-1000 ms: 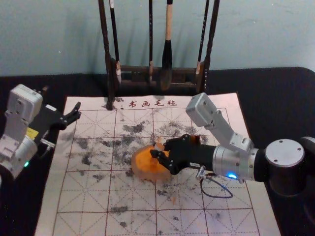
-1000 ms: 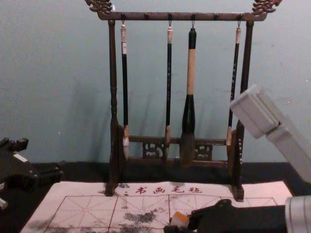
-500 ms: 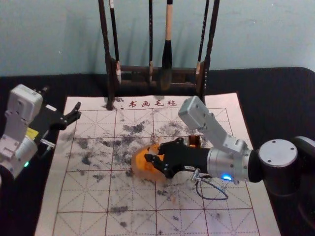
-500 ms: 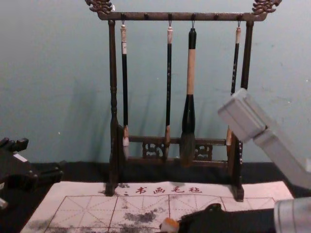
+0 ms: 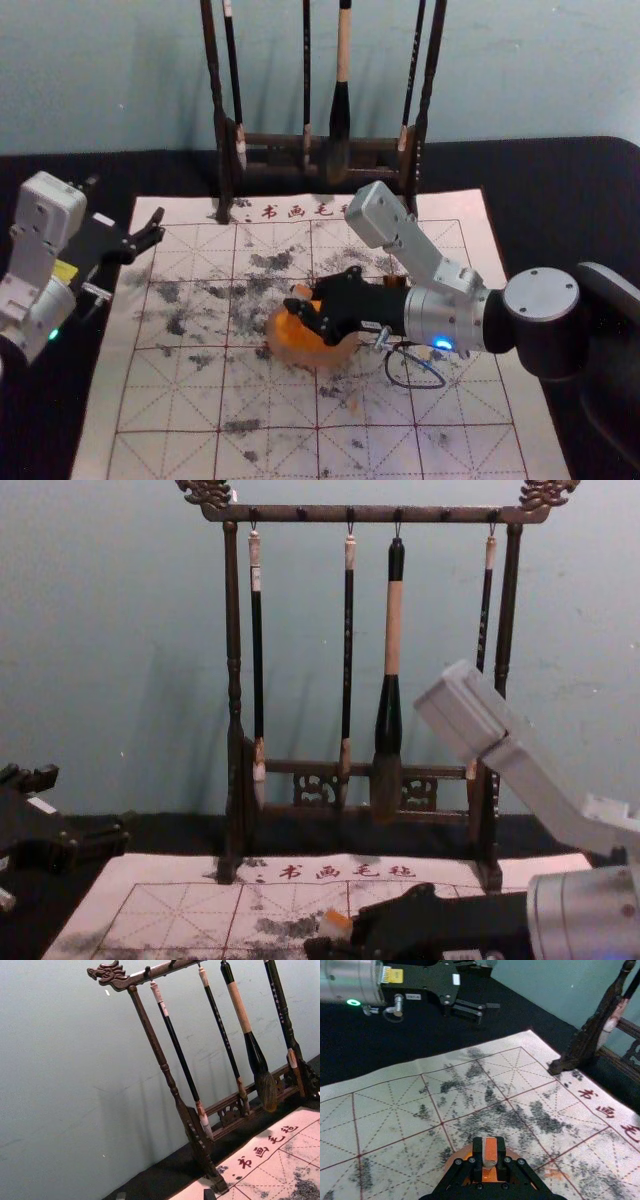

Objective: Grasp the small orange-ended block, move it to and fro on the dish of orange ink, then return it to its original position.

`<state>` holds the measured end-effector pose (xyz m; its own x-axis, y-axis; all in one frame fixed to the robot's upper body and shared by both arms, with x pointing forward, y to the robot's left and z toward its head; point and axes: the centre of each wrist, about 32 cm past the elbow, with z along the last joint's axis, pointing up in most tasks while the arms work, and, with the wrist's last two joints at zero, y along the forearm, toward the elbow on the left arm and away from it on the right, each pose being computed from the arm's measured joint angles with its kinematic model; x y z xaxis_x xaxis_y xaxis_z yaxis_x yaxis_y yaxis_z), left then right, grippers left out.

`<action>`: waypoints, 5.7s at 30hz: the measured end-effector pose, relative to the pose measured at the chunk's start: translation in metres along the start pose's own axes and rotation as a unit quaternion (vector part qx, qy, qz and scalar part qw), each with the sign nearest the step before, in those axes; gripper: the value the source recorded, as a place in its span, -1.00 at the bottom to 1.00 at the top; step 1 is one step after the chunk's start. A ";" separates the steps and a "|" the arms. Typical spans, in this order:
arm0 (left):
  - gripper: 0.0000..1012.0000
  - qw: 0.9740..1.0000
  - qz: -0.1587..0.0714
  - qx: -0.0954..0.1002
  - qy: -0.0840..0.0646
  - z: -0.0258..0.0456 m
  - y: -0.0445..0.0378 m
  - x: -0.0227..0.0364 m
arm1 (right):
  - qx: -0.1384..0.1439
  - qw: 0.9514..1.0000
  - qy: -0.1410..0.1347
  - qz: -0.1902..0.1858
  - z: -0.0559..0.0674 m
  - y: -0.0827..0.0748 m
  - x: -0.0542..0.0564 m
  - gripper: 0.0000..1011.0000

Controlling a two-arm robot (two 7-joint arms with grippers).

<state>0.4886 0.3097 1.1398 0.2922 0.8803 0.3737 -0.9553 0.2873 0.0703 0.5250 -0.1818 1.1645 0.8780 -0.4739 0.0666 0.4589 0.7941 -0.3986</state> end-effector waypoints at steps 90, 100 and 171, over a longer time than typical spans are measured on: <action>0.98 1.000 0.000 0.000 0.000 0.0000 0.0000 0.0000 | -0.020 1.000 0.001 0.011 0.007 -0.003 0.019 -0.76; 0.98 1.000 0.000 0.000 0.000 0.0000 0.0000 0.0000 | -0.024 1.000 -0.004 -0.005 0.006 -0.010 0.024 -0.76; 0.98 1.000 0.000 0.000 0.000 0.0000 0.0000 0.0000 | -0.026 0.999 -0.013 0.020 0.008 -0.006 0.017 -0.76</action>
<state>0.4886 0.3097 1.1398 0.2922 0.8803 0.3738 -0.9553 0.2873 0.0703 0.5384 -0.1916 1.1749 0.8990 -0.4319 0.0728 0.4163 0.7910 -0.4483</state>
